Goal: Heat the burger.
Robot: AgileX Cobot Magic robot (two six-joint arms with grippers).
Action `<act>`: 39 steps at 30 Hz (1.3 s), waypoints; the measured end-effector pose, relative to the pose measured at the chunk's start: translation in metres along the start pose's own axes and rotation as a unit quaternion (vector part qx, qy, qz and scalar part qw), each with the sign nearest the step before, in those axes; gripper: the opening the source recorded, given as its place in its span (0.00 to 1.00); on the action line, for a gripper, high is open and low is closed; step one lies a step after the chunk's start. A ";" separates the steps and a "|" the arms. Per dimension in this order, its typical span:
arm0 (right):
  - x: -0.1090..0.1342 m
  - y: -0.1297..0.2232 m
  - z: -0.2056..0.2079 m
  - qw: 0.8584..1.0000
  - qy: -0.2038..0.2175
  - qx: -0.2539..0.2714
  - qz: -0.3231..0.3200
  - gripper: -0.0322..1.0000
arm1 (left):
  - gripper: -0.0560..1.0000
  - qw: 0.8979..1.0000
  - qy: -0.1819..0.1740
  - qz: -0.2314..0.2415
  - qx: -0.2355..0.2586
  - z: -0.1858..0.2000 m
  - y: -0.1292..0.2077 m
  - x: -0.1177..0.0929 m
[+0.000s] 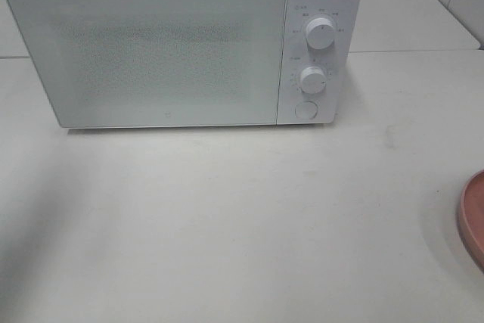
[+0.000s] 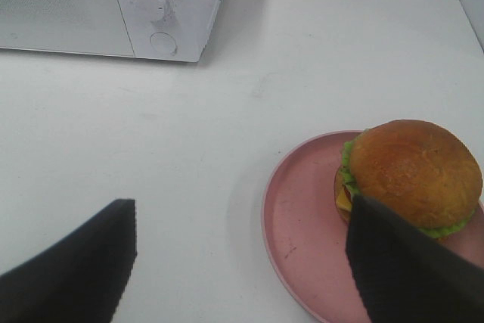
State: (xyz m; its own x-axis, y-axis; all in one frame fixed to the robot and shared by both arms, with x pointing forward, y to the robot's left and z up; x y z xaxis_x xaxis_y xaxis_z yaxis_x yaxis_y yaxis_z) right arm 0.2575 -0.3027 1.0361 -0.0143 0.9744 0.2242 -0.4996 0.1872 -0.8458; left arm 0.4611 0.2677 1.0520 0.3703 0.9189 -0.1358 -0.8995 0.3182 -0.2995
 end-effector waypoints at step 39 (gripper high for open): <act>0.000 0.000 0.000 1.000 0.000 0.000 0.000 0.76 | 0.97 0.914 -0.193 -0.028 -0.355 0.042 0.188 -0.055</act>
State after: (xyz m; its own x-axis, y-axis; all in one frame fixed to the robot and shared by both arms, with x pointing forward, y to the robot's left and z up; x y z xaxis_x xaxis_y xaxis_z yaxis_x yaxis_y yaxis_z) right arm 0.2575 -0.3027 1.0362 -0.0146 0.9744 0.2243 -0.4988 0.1874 -0.8462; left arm 0.2621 0.2863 1.0428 0.1787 0.9633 0.2002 -0.4535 0.2612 -0.8521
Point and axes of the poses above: a point on each arm's last joint axis where the gripper is mounted, z pointing back along that axis away from the gripper, x along the wrist's bending axis when the last joint is at zero, y = z × x, the point moved 3 cm from there along -z, pointing out along that axis toward the gripper, and after that the axes turned 13 degrees about -z, right-handed, at the moved point
